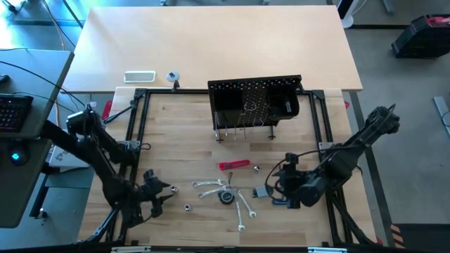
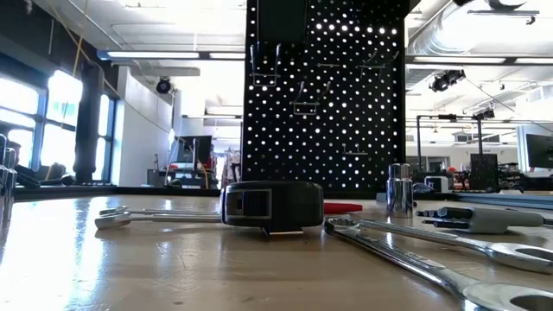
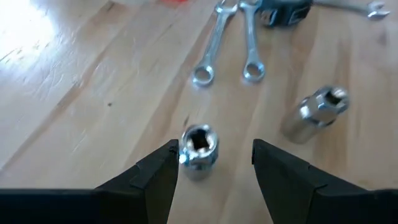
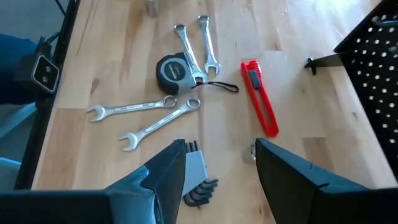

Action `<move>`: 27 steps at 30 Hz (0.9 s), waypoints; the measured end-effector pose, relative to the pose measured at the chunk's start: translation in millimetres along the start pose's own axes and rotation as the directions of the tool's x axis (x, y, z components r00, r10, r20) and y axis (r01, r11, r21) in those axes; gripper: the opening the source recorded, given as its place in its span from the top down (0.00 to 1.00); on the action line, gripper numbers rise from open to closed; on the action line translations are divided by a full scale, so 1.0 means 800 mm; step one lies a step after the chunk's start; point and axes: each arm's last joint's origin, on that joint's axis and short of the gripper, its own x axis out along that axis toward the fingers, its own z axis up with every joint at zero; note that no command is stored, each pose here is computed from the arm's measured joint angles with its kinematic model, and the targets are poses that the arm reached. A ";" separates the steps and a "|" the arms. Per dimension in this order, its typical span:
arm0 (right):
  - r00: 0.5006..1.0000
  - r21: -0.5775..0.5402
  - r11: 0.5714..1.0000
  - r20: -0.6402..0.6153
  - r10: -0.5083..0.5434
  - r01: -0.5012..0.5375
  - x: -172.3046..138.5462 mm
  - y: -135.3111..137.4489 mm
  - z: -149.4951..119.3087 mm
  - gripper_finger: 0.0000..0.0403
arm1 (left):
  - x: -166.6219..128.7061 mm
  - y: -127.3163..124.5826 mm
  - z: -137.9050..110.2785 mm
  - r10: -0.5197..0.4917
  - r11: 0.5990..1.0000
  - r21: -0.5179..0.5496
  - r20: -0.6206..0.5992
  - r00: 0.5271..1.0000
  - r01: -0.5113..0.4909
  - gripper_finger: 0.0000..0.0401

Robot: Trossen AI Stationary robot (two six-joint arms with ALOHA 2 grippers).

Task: Hang tools onto peg board
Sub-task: Put the top left socket into the peg board

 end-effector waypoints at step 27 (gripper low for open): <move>0.997 0.041 0.999 0.079 0.015 -0.018 0.020 0.007 -0.010 0.53 | 0.050 -0.011 -0.045 0.128 0.992 -0.041 0.195 0.972 -0.122 0.73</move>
